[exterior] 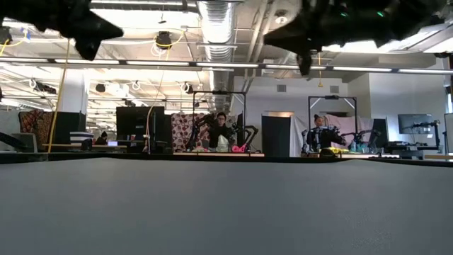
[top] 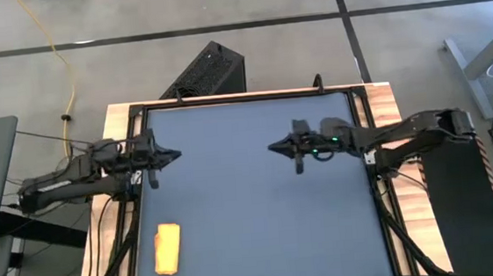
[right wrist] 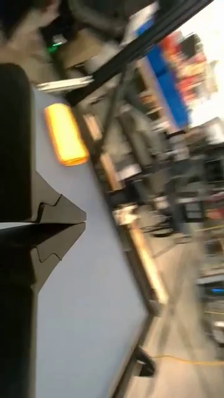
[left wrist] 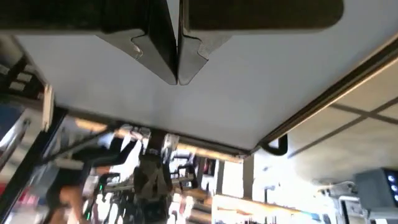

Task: Roll towel
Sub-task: Return to Home Position

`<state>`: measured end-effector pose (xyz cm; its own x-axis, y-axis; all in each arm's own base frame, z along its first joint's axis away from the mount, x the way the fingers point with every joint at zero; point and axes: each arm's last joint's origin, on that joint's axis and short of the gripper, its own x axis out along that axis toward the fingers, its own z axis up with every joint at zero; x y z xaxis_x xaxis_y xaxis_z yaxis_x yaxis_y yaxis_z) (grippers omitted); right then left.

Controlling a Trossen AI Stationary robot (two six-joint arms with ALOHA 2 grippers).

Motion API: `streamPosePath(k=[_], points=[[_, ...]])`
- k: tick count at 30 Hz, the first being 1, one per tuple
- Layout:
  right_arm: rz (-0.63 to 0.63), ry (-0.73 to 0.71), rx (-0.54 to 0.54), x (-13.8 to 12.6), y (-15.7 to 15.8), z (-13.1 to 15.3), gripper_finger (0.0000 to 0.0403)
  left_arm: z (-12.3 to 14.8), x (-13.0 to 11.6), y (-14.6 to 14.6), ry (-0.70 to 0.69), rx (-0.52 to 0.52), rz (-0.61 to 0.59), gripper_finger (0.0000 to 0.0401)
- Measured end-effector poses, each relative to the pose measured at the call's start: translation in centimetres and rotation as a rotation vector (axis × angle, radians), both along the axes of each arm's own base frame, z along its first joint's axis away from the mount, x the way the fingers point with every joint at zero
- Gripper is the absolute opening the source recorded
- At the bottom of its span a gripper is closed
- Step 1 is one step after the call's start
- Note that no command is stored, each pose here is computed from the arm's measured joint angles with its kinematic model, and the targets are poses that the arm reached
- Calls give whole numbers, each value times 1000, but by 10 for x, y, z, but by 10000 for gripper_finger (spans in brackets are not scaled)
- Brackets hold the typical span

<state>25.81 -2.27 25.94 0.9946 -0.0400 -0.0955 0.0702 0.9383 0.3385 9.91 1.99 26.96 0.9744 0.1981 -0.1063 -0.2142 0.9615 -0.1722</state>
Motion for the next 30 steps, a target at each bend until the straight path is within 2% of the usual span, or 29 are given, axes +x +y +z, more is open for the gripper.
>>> streamPosePath(k=[4,8,11,16,20,24,27,30], points=[[-29,-127,26,-27,-4,-21,17,-24,-15,-2,-76,-30,10,0],[-58,-150,50,-45,-4,-40,17,-44,-25,-4,-163,-67,37,0],[-72,-127,61,-55,-5,-54,17,-59,-20,-3,-124,-118,27,0],[-121,-93,80,-66,-13,-71,17,-74,-11,-2,-109,-131,15,0],[-112,-127,87,-76,-21,-78,16,-84,-9,-1,-171,-128,19,0],[-114,-113,89,-84,-28,-87,16,-101,-4,0,-172,-182,18,0],[-124,-81,90,-92,-31,-97,16,-100,-2,1,-171,-159,22,0],[-125,-54,32,-97,-33,-104,16,-99,-2,0,-177,-123,14,0]])
